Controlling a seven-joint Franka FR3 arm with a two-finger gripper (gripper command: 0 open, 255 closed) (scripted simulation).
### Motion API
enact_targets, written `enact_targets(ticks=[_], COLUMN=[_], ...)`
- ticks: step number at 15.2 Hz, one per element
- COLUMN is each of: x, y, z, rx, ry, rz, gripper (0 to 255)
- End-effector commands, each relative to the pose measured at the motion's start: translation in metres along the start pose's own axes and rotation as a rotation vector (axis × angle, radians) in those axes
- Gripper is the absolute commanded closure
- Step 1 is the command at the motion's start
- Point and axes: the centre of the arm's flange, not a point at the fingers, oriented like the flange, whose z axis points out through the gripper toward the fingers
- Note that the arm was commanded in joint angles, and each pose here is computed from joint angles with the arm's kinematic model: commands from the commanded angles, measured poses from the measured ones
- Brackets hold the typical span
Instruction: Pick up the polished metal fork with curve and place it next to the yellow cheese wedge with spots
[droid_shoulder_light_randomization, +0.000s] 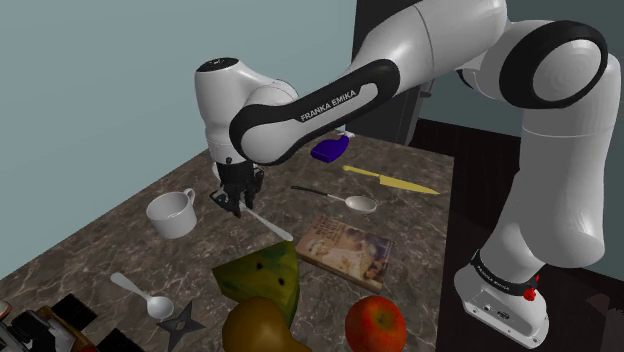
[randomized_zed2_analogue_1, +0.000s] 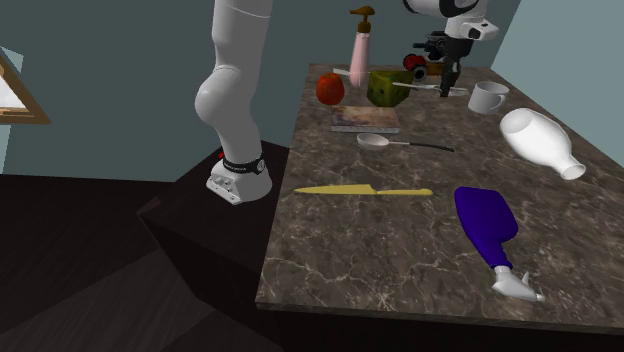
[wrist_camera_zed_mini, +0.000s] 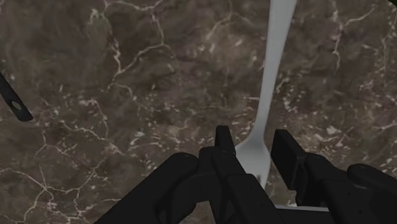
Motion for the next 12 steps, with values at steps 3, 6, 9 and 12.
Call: enact_targets(ticks=[3, 6, 9, 12], x=[-0.001, -0.001, -0.002, -0.003], y=[0.0, 0.001, 0.001, 0.001], z=[0.021, 0.037, 0.053, 0.068], rx=[0.0, 0.0, 0.0, 0.0], ry=[0.0, 0.0, 0.0, 0.0], rz=[0.0, 0.0, 0.0, 0.0], gripper=[255, 255, 255, 255])
